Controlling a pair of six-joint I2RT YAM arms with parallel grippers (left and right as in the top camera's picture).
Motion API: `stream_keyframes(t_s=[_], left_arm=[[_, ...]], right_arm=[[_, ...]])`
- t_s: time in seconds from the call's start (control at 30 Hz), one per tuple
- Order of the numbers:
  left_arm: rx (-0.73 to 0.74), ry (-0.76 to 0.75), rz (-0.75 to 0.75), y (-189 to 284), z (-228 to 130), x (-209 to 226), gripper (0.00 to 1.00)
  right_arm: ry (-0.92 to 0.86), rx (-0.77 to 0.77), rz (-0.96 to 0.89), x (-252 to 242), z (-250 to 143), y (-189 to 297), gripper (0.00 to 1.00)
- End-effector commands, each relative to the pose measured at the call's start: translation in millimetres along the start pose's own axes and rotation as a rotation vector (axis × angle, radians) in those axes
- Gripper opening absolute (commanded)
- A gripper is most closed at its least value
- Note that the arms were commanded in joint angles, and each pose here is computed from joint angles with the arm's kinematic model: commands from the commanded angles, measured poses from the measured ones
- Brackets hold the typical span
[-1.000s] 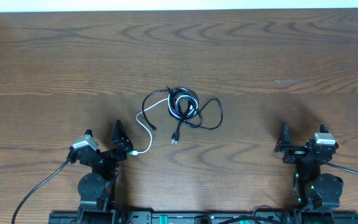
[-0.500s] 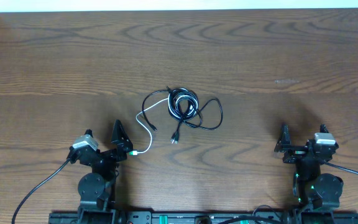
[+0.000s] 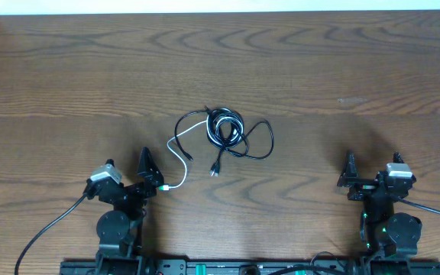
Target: Untangle cables
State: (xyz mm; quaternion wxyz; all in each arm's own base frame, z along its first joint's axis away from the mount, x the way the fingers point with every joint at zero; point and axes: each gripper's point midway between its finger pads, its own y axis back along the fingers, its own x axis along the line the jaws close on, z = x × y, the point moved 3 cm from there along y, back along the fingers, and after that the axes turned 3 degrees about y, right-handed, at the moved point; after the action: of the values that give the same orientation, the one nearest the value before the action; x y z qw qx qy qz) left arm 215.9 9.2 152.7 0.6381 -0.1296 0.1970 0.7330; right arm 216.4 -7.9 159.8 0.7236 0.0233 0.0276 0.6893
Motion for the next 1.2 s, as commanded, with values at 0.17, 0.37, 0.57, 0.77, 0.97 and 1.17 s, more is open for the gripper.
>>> stream_keyframes(t_s=[0.17,0.37,0.57,0.77,0.97,1.17], left_arm=[[0.121,-0.032,0.078,-2.4,1.3,1.3,0.98],[0.238,-0.058,0.139,-9.6,19.7,-9.9,0.98],[0.323,-0.070,0.156,-24.1,30.6,-22.8,0.98],[0.419,-0.086,0.192,-23.3,30.1,-24.4,0.98],[0.577,-0.116,0.275,-2.3,39.4,-24.8,0.98],[0.714,-0.134,0.310,16.3,45.7,-29.3,0.98]], right_arm=[[0.012,0.000,0.003,1.1,-0.4,0.2,0.99],[0.011,0.000,0.003,1.1,-0.2,0.3,0.99],[0.014,0.047,-0.007,-0.6,4.6,3.1,0.99],[0.018,0.140,-0.004,-0.4,16.5,1.7,0.99],[-0.002,0.320,0.051,8.1,28.7,-9.0,0.99],[-0.021,0.565,0.130,20.3,28.9,-22.9,0.99]])
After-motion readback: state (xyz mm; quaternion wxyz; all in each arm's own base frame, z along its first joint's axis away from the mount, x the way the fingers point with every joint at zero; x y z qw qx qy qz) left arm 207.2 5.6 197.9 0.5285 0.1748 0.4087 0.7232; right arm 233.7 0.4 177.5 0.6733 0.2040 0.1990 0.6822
